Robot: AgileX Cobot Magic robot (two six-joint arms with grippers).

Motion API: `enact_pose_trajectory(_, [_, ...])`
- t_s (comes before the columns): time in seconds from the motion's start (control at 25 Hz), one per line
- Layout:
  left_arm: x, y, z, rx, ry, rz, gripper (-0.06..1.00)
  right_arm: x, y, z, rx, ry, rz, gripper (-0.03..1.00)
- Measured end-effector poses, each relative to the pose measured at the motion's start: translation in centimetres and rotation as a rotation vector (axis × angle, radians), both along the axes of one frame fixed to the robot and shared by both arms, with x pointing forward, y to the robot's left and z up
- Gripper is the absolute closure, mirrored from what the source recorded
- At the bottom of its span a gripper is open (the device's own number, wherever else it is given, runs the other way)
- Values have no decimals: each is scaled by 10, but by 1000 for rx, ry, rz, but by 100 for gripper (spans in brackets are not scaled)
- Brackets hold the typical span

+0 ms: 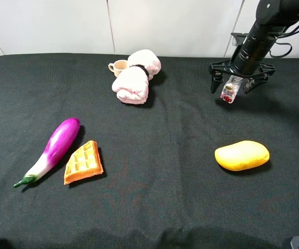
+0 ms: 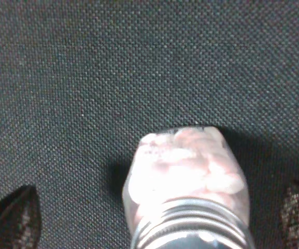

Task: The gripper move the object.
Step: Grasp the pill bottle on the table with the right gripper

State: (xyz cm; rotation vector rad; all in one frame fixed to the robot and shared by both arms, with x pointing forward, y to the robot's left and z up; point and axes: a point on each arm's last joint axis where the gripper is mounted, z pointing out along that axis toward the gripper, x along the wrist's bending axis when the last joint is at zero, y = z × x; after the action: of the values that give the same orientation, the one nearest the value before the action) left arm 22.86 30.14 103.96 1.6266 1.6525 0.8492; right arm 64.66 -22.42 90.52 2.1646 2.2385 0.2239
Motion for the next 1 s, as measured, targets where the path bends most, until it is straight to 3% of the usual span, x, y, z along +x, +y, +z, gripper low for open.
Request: enact_pose_trajectory(1.0, [0,0,0,0,0,0,8,2,-2,-4,-25,-11,-5,27])
